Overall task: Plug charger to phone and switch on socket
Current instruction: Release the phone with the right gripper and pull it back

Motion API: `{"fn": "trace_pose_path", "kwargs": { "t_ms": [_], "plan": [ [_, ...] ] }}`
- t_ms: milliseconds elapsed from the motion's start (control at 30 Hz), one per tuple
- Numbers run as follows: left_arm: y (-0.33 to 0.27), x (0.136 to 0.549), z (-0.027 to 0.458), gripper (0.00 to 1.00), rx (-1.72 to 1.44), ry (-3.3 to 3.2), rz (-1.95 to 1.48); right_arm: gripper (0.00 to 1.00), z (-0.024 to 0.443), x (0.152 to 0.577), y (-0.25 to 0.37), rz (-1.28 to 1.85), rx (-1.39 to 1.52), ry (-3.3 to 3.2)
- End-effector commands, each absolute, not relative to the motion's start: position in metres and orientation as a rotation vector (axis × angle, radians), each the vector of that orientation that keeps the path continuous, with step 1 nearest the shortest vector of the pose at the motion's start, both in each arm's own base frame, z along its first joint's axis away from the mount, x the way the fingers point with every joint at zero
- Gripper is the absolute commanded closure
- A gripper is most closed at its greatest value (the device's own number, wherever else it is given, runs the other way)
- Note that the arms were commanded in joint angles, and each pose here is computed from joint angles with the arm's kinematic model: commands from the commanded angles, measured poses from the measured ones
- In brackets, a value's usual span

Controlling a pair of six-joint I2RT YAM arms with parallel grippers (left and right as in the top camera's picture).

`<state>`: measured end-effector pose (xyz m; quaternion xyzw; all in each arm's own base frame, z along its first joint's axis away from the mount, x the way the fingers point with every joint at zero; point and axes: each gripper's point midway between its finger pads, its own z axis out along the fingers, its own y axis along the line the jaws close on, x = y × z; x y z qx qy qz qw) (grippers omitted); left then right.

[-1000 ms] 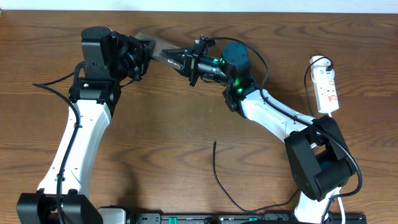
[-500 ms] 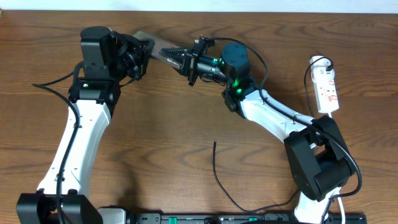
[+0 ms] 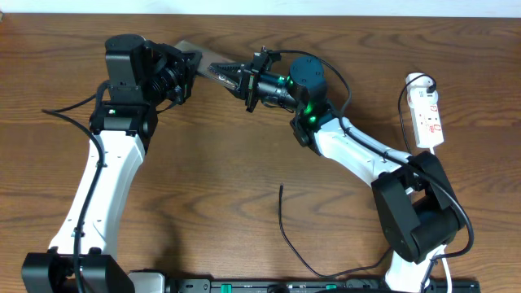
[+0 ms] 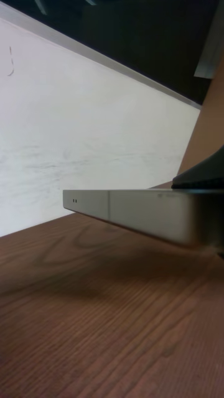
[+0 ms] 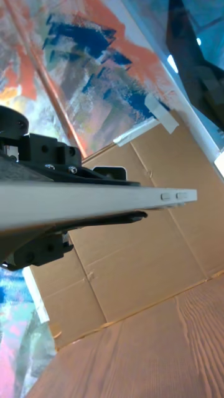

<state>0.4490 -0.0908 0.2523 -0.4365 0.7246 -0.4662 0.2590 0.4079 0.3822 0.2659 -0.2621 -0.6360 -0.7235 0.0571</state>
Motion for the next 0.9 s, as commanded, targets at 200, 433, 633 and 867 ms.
{"fn": "trace_pose_path", "kwargs": {
  "t_ms": [200, 433, 633, 867],
  "plan": [
    [-0.088, 0.45, 0.245, 0.92, -1.159, 1.981, -1.213, 0.79, 0.278, 0.398, 0.391, -2.232, -0.692, -1.946],
    [-0.088, 0.45, 0.245, 0.93, -1.156, 1.981, -1.21, 0.43, 0.278, 0.398, 0.391, -2.232, -0.691, -1.946],
    [-0.076, 0.453, 0.245, 0.93, -1.168, 1.963, -1.195, 0.01, 0.278, 0.398, 0.391, -2.233, -0.692, -1.946],
    [-0.043, 0.456, 0.252, 0.93, -1.194, 1.909, -1.232, 0.01, 0.278, 0.399, 0.39, -2.234, -0.695, -1.947]
  ]
}}
